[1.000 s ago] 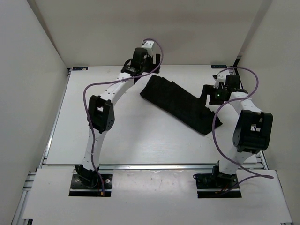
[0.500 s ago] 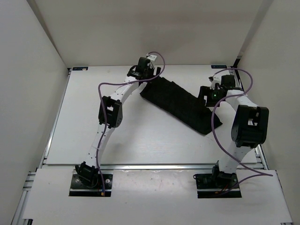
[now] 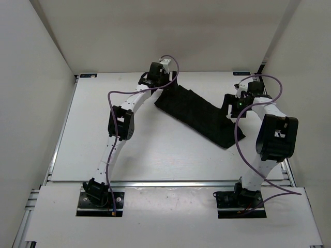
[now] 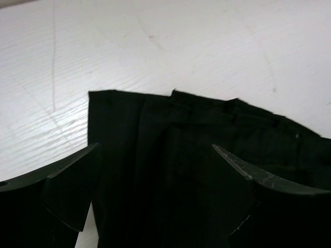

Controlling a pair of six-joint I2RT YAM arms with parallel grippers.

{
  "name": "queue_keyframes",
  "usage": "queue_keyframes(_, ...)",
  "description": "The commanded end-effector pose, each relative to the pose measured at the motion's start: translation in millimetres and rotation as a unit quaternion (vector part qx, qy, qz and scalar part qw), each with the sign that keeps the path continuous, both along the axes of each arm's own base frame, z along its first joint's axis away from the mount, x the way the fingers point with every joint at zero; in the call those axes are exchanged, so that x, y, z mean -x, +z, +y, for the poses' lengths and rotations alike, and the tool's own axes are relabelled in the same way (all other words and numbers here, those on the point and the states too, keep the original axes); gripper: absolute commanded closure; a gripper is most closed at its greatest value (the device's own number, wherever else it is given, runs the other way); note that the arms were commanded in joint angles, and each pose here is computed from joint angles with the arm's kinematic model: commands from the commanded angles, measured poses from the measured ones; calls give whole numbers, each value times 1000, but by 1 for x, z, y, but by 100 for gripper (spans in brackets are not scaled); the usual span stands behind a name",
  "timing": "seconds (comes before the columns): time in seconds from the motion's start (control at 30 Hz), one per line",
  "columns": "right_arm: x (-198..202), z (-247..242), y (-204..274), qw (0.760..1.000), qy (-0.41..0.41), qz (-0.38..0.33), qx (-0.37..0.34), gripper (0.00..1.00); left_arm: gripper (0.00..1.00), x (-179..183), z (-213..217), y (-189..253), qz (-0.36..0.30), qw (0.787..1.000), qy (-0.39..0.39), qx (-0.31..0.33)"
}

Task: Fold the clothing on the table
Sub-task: Fold the skirt

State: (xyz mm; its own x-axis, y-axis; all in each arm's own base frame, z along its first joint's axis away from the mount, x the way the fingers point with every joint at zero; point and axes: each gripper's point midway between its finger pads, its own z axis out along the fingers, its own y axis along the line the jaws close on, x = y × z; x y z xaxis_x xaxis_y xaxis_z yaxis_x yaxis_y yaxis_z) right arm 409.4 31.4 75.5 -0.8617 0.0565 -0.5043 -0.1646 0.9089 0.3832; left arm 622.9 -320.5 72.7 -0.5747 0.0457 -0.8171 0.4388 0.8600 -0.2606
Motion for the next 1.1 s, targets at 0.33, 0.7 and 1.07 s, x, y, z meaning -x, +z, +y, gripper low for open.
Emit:
queue_keyframes(0.33,7,-3,10,1000,3,-9,14,12,15,10,-18,18,11,998,-45,52)
queue_keyframes(0.7,14,-7,16,1000,-7,-13,8,11,69,35,0,-16,84,996,-38,-3)
queue_keyframes(1.07,27,-13,11,1000,-15,-11,9,12,100,47,23,26,24,992,15,-121)
